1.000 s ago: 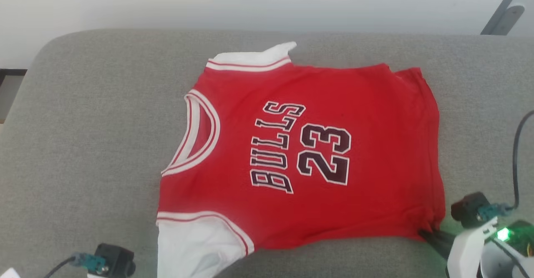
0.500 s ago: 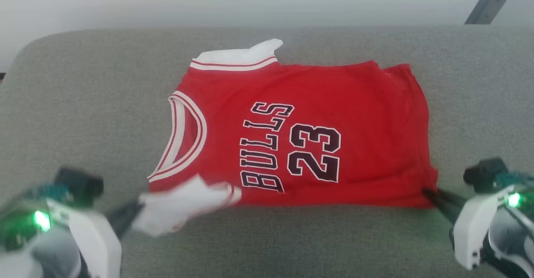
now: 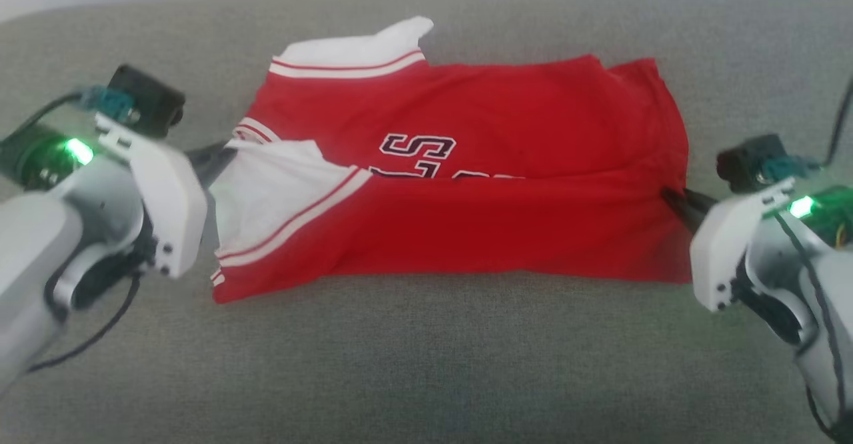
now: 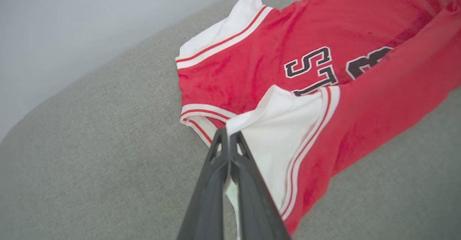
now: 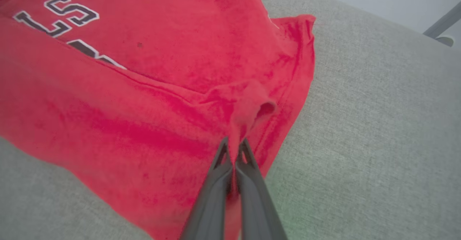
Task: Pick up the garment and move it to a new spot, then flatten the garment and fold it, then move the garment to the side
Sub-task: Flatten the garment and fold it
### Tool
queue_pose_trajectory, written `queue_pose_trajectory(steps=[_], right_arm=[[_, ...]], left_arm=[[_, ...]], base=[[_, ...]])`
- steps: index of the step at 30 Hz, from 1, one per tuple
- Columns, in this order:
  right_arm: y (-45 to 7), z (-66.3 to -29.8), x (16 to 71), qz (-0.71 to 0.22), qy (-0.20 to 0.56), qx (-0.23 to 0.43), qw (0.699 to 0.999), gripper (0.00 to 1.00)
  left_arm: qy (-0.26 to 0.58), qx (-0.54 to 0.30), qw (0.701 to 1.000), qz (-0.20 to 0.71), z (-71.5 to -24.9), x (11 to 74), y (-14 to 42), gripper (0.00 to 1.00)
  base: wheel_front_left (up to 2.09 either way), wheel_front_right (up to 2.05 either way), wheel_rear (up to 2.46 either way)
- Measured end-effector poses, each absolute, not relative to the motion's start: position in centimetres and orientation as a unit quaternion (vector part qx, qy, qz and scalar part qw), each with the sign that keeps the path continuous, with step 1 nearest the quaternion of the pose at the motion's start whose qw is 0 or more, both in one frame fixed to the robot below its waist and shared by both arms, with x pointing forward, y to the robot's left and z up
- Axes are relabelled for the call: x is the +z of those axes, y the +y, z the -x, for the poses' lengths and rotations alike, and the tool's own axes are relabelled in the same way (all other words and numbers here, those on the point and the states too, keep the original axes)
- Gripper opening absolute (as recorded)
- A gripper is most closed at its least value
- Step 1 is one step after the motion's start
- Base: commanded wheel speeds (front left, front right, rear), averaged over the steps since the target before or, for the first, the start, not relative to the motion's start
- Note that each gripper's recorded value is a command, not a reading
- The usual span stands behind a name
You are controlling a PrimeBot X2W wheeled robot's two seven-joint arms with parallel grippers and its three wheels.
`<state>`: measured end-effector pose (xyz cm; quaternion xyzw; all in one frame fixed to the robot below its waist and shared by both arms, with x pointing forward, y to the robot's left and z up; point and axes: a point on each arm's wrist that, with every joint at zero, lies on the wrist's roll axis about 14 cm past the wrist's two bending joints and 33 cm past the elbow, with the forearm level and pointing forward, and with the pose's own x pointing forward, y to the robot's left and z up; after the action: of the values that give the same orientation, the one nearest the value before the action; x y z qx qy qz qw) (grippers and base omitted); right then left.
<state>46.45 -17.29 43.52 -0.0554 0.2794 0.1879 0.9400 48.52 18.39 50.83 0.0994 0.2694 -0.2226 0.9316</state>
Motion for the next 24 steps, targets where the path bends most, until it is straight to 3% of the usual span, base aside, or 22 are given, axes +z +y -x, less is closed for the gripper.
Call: queue_pose_trajectory(steps=[7, 15, 17, 18, 19, 20, 21, 22, 24], right_arm=[[-17.0, -47.9, 39.8, 0.05, 0.331, 0.176, 0.926, 0.0], [-16.8, -48.3, 38.1, 0.046, 0.369, 0.174, 0.912, 0.0], [-16.8, -48.3, 37.8, 0.051, 0.376, 0.176, 0.908, 0.1], [-16.7, -48.4, 37.8, 0.048, 0.379, 0.175, 0.908, 0.23], [-16.7, -48.4, 37.8, 0.047, 0.38, 0.175, 0.907, 0.39], [-16.7, -48.5, 37.9, 0.048, 0.381, 0.176, 0.906, 0.69], [-16.6, -48.6, 38.1, 0.049, 0.38, 0.177, 0.906, 0.89], [-16.5, -48.7, 38.4, 0.048, 0.377, 0.177, 0.908, 1.0], [-16.5, -48.8, 38.9, 0.052, 0.37, 0.178, 0.91, 1.0]], left_arm=[[0.353, -0.222, 0.906, -0.074, -51.1, 44.6, 18.2, 0.0], [0.43, -0.212, 0.876, -0.051, -50.5, 39.6, 17.9, 0.0], [0.441, -0.205, 0.873, -0.042, -50.5, 39.2, 18.1, 0.0], [0.443, -0.202, 0.873, -0.038, -50.6, 39.1, 18.1, 0.05], [0.444, -0.199, 0.873, -0.033, -50.7, 39.0, 18.1, 0.24], [0.444, -0.195, 0.874, -0.029, -50.8, 39.0, 18.2, 0.42], [0.443, -0.192, 0.875, -0.027, -50.8, 39.1, 18.2, 0.71], [0.44, -0.19, 0.877, -0.024, -50.9, 39.3, 18.2, 0.94], [0.43, -0.186, 0.884, -0.021, -51.2, 40.0, 18.3, 1.0]], base=[[0.0, 0.0, 0.0], [0.0, 0.0, 0.0], [0.0, 0.0, 0.0], [0.0, 0.0, 0.0], [0.0, 0.0, 0.0], [0.0, 0.0, 0.0], [0.0, 0.0, 0.0], [0.0, 0.0, 0.0], [0.0, 0.0, 0.0]])
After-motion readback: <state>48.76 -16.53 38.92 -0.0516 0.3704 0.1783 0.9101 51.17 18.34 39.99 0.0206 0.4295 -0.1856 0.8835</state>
